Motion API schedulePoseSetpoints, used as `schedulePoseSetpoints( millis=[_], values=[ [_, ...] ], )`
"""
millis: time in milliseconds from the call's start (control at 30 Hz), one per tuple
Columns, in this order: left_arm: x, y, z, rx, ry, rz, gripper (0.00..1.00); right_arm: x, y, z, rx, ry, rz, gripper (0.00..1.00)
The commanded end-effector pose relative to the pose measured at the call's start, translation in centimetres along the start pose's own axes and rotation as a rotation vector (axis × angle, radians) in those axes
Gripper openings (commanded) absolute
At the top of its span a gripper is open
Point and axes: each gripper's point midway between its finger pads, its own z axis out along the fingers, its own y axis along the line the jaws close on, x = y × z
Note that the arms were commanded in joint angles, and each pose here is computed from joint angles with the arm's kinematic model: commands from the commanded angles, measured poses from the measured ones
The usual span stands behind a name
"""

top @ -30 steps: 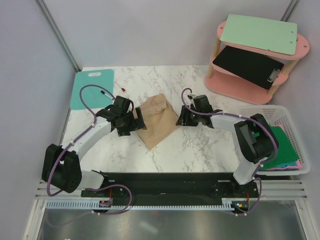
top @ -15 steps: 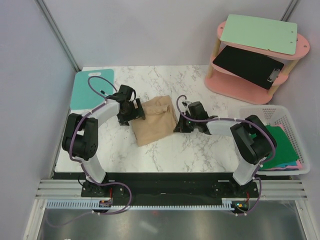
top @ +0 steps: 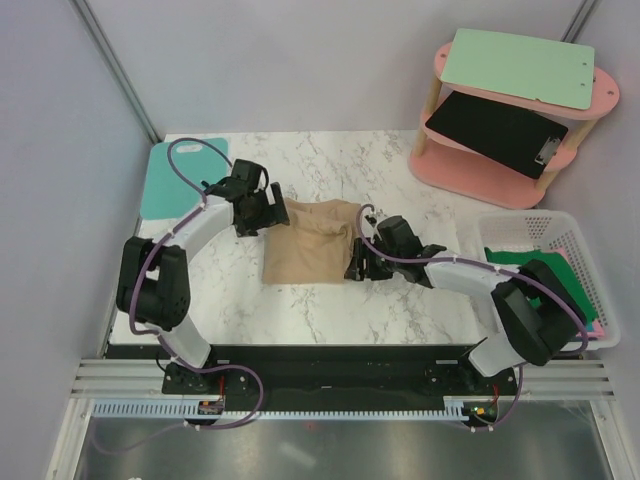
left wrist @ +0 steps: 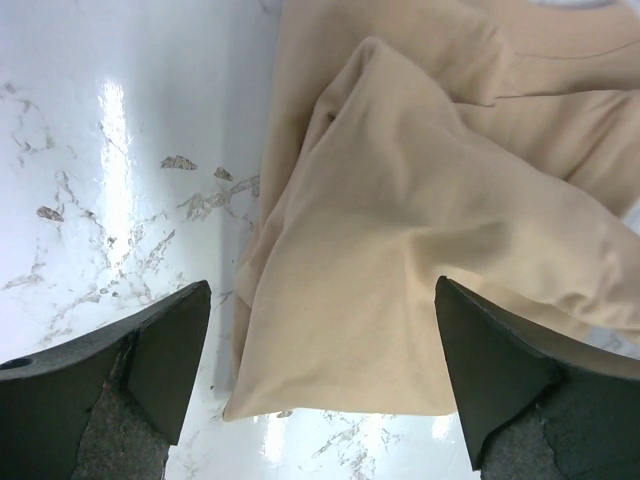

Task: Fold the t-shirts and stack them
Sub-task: Smooth out wrinkles on the folded tshirt

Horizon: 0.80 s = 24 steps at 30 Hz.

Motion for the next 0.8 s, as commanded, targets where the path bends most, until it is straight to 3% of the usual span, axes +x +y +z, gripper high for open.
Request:
schedulePoseSetpoints(
  millis=[0,233,500,767],
  values=[
    [-3.1,-0.8,-3.2,0.041,-0.134,0.061,1.0,-6.3,1.6,-2.8,0.049,-0.188,-0.078,0.65],
    [-5.1,-1.3,-2.6,0.063,-0.159,0.053,0.99,-12.6,4.7,-2.6,0.008,-0.321,-0.123,0.63],
    [-5.6,-0.6,-0.2,0.076,-0.123,0.032,0.97,-13.8,4.8,1.6,-0.012,-0.291,-0.09,0.61],
    [-6.5,-0.7,0.9,0.118,-0.122,0.022,0.94,-14.6,4.4,1.7,0.002,-0.346,-0.062,0.6]
  ],
)
